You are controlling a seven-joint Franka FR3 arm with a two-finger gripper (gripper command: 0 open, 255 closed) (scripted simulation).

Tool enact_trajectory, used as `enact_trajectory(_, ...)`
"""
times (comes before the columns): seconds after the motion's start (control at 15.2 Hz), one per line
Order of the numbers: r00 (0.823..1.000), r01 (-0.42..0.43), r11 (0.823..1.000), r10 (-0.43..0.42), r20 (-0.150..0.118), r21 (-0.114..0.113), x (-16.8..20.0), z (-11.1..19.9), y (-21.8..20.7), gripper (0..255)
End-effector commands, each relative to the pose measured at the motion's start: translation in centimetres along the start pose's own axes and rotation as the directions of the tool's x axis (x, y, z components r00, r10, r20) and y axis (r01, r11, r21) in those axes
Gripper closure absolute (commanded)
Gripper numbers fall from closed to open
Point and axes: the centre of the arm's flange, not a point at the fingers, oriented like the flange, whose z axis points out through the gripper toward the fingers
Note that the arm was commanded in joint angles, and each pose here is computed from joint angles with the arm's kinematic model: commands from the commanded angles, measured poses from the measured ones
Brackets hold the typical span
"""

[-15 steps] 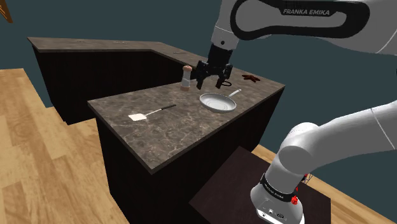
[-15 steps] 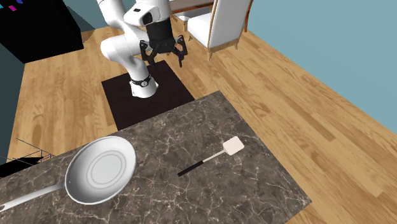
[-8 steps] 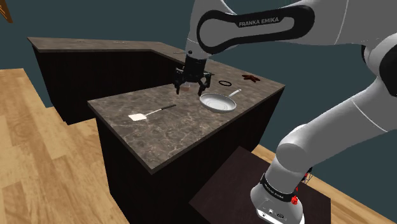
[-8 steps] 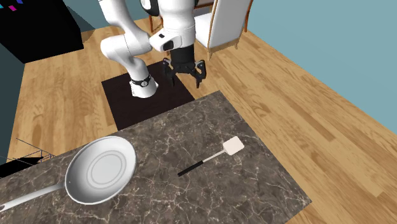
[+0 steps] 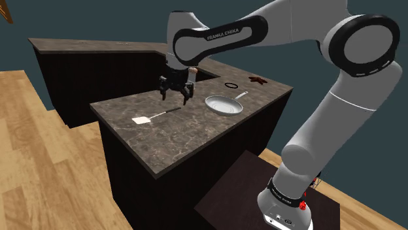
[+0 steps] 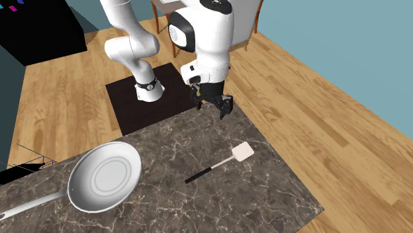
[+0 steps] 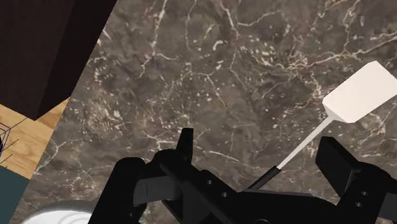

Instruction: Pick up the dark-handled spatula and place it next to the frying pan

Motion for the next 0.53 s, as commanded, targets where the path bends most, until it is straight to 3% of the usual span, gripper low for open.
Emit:
enact_trajectory(0.0, 0.995, -0.097, 0.995, 0.097, 0.002, -0.011, 1.0, 1.6, -2.1, 0)
enact_trajectory(0.2, 0.974, -0.228, 0.973, 0.228, 0.003, -0.028, 3.0, 3.9, -4.9, 0)
enact_trajectory(0.46, 0.918, -0.397, 0.917, 0.397, 0.001, -0.051, 6.2, 7.2, -8.1, 0)
